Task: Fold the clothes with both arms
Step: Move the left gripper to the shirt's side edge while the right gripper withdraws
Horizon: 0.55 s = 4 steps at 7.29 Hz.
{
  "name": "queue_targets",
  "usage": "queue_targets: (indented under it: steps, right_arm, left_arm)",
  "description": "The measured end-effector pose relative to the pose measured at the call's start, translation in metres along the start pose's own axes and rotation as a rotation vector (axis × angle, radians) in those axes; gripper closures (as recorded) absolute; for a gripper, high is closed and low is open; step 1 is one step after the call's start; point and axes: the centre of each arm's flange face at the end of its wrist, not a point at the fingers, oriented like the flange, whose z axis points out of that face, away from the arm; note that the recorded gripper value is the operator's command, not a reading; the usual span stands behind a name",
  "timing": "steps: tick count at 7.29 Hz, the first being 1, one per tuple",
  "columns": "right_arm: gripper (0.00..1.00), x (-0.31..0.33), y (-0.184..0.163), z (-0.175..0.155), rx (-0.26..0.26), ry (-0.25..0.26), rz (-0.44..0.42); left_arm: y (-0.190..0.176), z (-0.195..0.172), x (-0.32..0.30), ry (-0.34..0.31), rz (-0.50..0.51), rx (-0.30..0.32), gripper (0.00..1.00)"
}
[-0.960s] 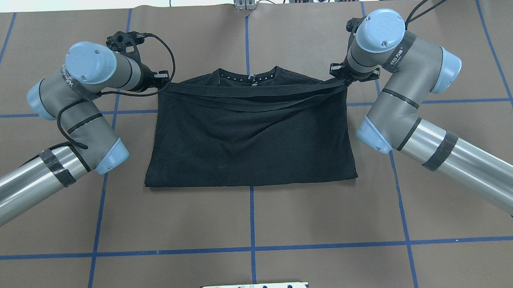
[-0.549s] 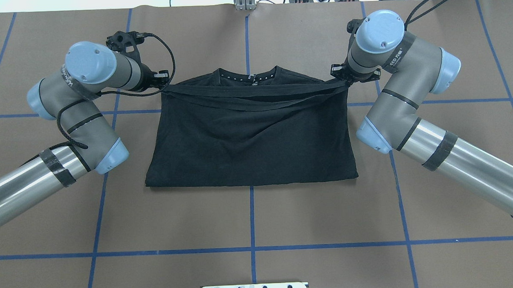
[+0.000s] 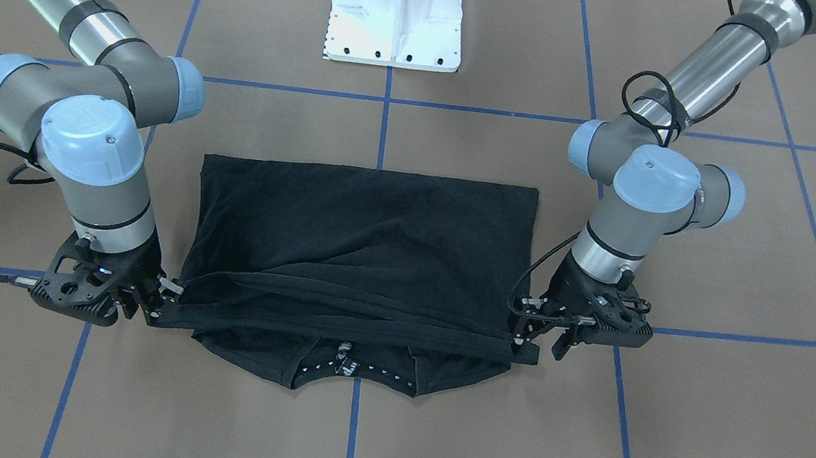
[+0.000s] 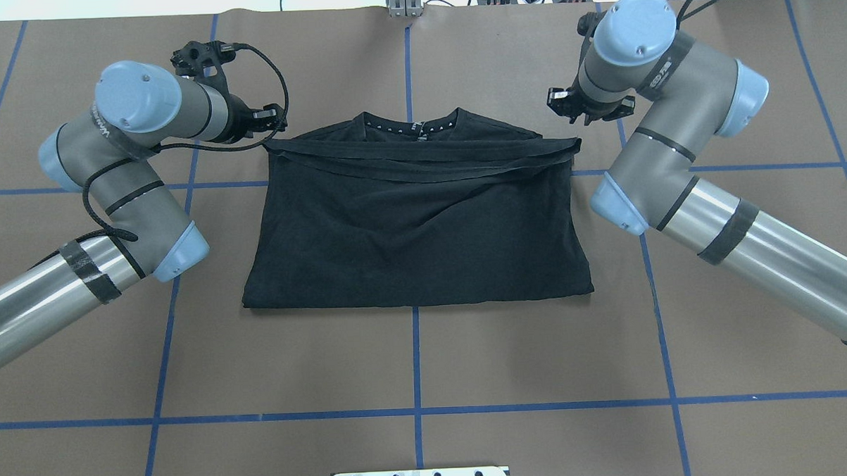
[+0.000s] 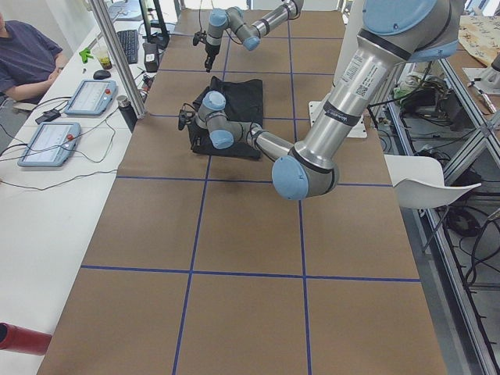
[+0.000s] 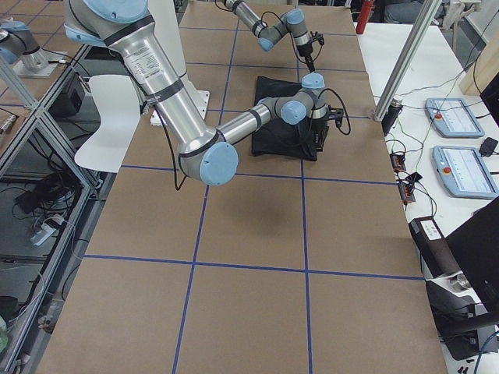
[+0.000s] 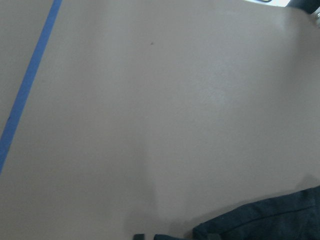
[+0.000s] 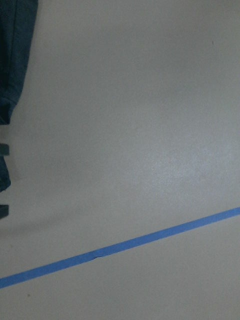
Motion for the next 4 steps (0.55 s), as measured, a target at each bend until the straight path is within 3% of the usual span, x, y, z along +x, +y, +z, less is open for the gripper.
queue_targets:
  steps: [2, 4]
  right_arm:
    - [0.00, 0.010, -0.012, -0.014, -0.063, -0.050, -0.079]
    - [0.00, 0.017, -0.012, -0.015, -0.076, -0.065, -0.132]
  left_arm:
    - [0.016, -0.020, -0.010, 0.044, 0.007, -0.044, 0.00]
    - [0.060, -0.043, -0.026, 0.081, 0.025, -0.116, 0.00]
